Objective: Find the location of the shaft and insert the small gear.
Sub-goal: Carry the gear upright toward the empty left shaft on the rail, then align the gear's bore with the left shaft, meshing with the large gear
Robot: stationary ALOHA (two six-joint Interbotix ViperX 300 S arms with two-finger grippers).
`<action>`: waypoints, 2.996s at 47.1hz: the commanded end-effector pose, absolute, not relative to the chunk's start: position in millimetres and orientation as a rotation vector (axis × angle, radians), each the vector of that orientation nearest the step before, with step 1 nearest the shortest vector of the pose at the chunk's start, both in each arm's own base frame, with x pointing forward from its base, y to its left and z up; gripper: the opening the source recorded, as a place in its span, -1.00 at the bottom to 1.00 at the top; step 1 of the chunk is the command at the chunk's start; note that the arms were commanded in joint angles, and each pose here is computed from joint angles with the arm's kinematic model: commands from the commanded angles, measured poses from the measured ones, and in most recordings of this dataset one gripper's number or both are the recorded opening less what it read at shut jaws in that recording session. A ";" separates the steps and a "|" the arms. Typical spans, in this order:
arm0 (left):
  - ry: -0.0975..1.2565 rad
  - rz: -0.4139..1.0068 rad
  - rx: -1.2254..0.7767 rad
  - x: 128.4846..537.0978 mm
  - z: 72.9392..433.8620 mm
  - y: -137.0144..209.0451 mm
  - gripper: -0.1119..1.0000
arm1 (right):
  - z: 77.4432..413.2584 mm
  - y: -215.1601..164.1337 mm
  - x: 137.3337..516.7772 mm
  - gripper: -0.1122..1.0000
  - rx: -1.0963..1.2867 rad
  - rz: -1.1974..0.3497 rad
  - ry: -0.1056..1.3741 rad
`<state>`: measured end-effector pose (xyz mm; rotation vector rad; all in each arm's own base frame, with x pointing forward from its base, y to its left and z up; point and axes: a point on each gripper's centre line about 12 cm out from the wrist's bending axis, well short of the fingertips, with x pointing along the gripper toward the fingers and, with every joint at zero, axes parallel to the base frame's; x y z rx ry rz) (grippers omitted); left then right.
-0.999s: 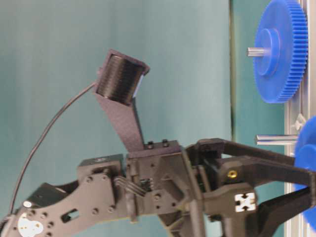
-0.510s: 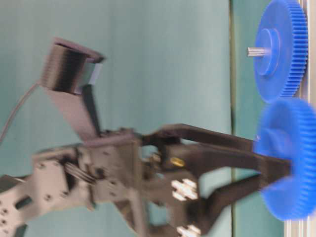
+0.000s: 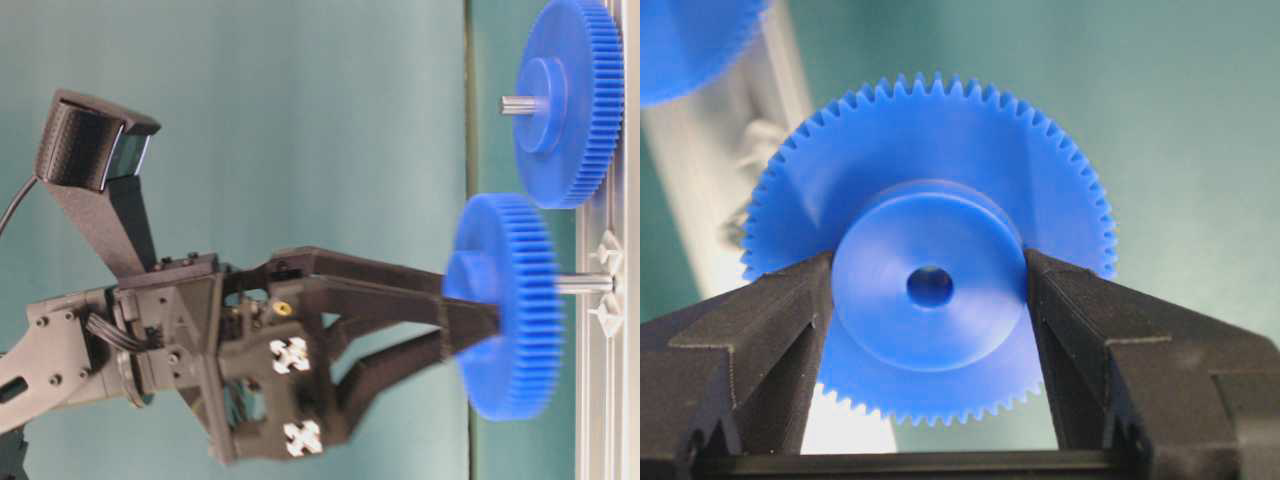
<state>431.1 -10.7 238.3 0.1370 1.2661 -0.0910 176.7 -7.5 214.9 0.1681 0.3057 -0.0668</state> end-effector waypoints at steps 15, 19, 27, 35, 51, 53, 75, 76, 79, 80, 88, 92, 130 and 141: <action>1.191 -0.073 0.150 432.0 269.8 6.2 0.35 | 218.6 -7.9 178.7 -0.80 0.179 -0.069 0.296; 1.191 -0.069 0.147 432.0 269.8 8.2 0.35 | 218.6 -7.9 178.7 -0.80 0.177 -0.069 0.296; 1.193 -0.067 0.146 432.2 269.1 9.5 0.35 | 218.6 -7.9 178.7 -0.80 0.179 -0.069 0.296; 1.195 -0.061 0.142 432.7 267.9 12.8 0.35 | 218.6 -8.1 178.6 -0.80 0.177 -0.071 0.296; 1.208 -0.062 0.153 434.5 261.9 20.2 0.35 | 218.6 -7.9 178.7 -0.80 0.185 -0.070 0.296; 1.211 -0.063 0.152 435.3 260.0 20.2 0.35 | 218.2 -8.1 178.5 -0.80 0.188 -0.072 0.296; 1.219 -0.050 0.146 441.8 245.0 29.3 0.35 | 218.6 -8.1 178.6 -0.80 0.197 -0.074 0.295; 1.219 -0.050 0.146 442.2 244.3 29.3 0.35 | 218.6 -8.1 178.6 -0.80 0.197 -0.074 0.295; 1.226 -0.052 0.147 441.7 241.4 30.0 0.35 | 218.6 -7.9 178.7 -0.80 0.197 -0.072 0.296; 1.229 -0.050 0.146 441.5 240.2 31.3 0.35 | 218.6 -8.1 178.6 -0.80 0.196 -0.073 0.295; 1.251 -0.048 0.140 440.1 231.7 33.3 0.35 | 218.6 -8.1 178.6 -0.80 0.196 -0.073 0.295; 1.263 -0.047 0.137 439.4 226.5 33.9 0.35 | 218.6 -8.1 178.6 -0.80 0.197 -0.074 0.295; 1.291 -0.001 0.097 427.3 205.2 57.5 0.35 | 218.0 -8.1 178.5 -0.80 0.199 -0.074 0.297; 1.276 0.009 0.095 430.0 208.4 63.9 0.35 | 219.2 -8.1 178.4 -0.80 0.199 -0.074 0.292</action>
